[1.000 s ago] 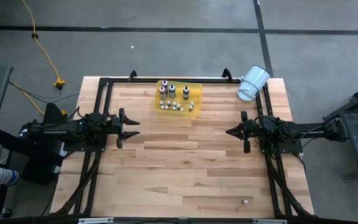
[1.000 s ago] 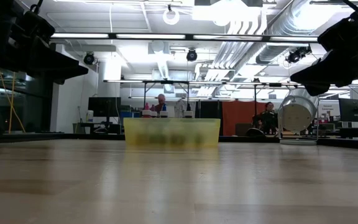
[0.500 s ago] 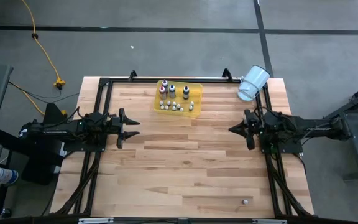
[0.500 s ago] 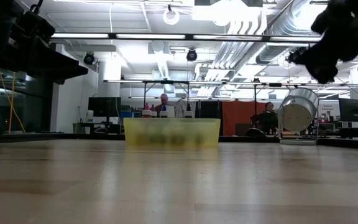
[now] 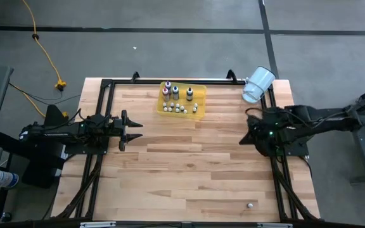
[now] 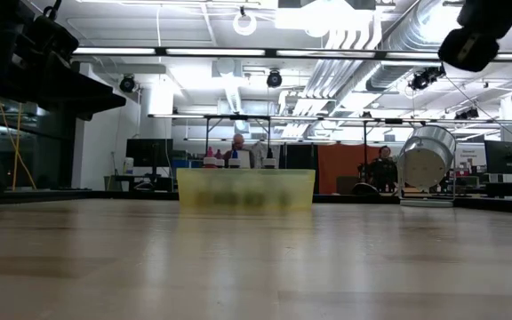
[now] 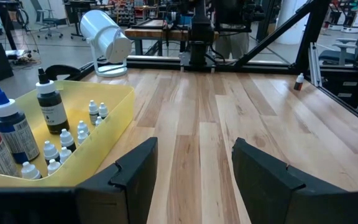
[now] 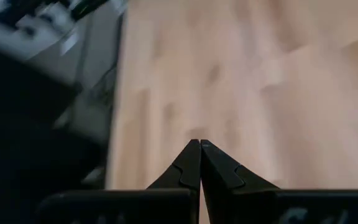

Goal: Pick & Place food coloring
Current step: Put the small red food coloring into the yellow container

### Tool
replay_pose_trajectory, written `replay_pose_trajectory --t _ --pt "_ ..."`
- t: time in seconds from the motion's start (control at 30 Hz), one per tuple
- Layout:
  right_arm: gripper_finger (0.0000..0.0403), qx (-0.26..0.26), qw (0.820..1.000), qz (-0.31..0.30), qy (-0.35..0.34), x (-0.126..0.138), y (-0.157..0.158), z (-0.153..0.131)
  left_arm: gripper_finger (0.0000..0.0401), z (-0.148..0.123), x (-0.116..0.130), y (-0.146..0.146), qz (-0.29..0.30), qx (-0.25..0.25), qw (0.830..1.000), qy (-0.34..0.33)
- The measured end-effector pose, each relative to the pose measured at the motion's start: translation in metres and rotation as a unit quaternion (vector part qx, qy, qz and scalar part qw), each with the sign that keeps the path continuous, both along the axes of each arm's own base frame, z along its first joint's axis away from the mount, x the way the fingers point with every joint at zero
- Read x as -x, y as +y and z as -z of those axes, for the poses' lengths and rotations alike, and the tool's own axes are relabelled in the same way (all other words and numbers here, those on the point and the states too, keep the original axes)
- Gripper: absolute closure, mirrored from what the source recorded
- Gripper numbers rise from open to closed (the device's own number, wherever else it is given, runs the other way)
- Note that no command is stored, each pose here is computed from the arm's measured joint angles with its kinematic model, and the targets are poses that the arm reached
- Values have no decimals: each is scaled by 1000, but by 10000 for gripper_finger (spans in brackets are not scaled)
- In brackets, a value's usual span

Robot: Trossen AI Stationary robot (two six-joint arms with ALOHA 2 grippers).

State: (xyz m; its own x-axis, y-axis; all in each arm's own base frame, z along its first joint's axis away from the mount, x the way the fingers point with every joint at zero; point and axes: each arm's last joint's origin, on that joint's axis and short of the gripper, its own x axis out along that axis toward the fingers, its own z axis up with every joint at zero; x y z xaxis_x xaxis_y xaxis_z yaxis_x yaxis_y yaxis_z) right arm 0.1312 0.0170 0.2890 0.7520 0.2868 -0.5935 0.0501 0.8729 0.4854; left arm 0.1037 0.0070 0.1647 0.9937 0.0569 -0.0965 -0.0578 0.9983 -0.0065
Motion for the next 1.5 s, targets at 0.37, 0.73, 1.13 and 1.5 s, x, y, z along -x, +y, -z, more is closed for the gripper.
replay_pose_trajectory --t 0.37,0.73,1.13,1.5 --pt "402 -53 970 -216 94 -20 56 7 203 0 0 0 0 0 1000 0" --pt "402 -24 940 -291 175 -27 123 38 203 0 0 0 0 0 1000 0" --pt "402 -72 939 -250 225 -24 175 59 203 0 0 0 0 0 1000 0" --pt "402 -32 937 -226 263 -28 213 77 203 0 0 0 0 0 1000 0"
